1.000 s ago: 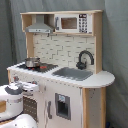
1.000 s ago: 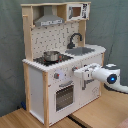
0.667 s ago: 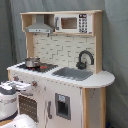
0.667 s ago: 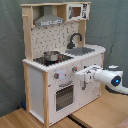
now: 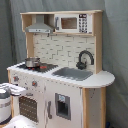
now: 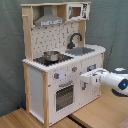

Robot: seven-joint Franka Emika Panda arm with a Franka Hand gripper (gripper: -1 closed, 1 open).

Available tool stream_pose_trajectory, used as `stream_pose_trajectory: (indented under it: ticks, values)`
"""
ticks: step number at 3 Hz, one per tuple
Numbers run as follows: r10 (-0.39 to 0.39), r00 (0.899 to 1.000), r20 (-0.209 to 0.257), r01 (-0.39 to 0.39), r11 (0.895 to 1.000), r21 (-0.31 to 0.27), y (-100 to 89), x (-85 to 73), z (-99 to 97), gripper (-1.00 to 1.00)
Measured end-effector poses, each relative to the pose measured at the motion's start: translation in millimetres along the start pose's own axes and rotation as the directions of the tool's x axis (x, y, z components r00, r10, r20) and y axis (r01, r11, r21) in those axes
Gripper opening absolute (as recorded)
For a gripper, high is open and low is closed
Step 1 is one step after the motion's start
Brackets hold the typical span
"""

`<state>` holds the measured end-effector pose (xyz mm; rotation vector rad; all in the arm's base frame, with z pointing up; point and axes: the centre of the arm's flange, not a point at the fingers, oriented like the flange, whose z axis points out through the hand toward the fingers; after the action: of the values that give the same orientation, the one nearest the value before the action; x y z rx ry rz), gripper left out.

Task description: Play with the kitchen

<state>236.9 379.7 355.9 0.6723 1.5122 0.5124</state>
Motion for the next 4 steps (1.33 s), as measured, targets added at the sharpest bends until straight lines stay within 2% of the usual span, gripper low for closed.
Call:
stream_pose_trajectory:
  ticks: [1,2,4]
  values:
    - [0.083,0.997,0.002,-0.083,0.996,-0.014,5.3,-0.5,-15.7,1.00]
    - [0.195,0.981,-0.008,-0.195,0.980,-0.033,11.3,-0.2,-30.1,1.00]
    - [0.381,0.924,-0.031,-0.382,0.924,-0.026,0.1,18.3,-40.5,1.00]
